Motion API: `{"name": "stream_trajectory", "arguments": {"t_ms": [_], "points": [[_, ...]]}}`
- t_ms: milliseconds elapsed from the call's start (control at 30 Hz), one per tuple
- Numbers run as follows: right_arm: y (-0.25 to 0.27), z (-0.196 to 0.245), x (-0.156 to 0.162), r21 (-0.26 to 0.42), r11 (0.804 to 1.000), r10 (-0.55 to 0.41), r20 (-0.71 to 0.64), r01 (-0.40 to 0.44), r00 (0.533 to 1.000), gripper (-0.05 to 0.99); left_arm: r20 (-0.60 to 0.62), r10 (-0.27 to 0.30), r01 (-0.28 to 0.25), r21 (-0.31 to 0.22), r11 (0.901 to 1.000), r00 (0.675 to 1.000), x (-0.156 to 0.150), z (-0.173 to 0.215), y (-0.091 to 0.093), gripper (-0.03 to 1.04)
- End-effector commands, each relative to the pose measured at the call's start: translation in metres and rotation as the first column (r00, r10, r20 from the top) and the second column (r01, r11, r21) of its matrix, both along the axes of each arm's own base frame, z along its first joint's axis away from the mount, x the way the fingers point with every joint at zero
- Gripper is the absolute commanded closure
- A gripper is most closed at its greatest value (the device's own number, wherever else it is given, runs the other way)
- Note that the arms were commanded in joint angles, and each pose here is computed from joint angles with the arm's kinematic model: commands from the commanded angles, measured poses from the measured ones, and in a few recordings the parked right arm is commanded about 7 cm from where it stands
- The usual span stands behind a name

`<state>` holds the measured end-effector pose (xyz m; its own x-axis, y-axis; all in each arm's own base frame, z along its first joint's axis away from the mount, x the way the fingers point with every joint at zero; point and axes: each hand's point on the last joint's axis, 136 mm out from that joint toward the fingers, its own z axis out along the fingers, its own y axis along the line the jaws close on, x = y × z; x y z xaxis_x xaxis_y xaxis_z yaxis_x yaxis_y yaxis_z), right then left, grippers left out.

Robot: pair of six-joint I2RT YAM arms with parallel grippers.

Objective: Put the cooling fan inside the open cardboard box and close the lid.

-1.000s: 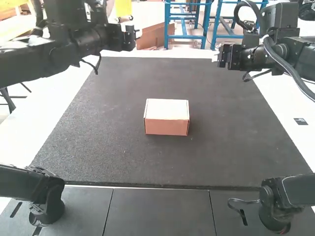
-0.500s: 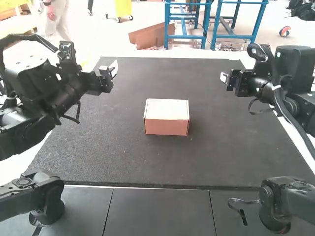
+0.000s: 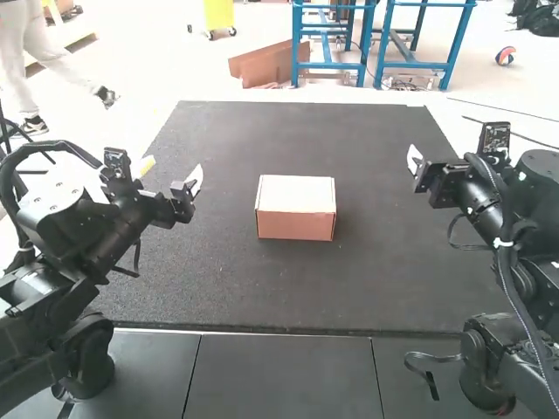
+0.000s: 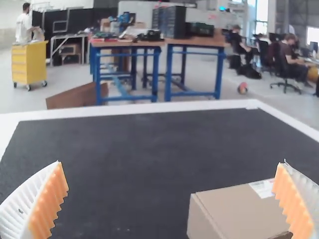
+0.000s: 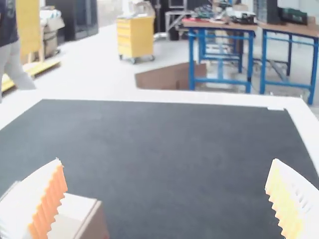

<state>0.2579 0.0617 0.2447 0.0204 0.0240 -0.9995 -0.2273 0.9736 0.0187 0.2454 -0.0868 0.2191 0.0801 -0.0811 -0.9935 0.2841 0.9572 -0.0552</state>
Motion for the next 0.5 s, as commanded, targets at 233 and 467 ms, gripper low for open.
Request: {"name": "stream_trajectory", "arguments": {"t_ms": [233, 467], "points": [[-0.023, -0.039, -0.001, -0.039, 0.994, -0.104, 0.024, 0.105, 0.994, 0.02, -0.017, 0.017, -0.018, -0.003, 0.9998, 1.0, -0.012, -0.025, 0.01, 0.05], [-0.03, -0.059, -0.004, -0.064, 0.989, -0.13, 0.022, 0.131, 0.991, 0.02, -0.069, 0.066, -0.069, -0.033, 0.9971, 0.995, -0.007, -0.036, 0.022, 0.05]]}}
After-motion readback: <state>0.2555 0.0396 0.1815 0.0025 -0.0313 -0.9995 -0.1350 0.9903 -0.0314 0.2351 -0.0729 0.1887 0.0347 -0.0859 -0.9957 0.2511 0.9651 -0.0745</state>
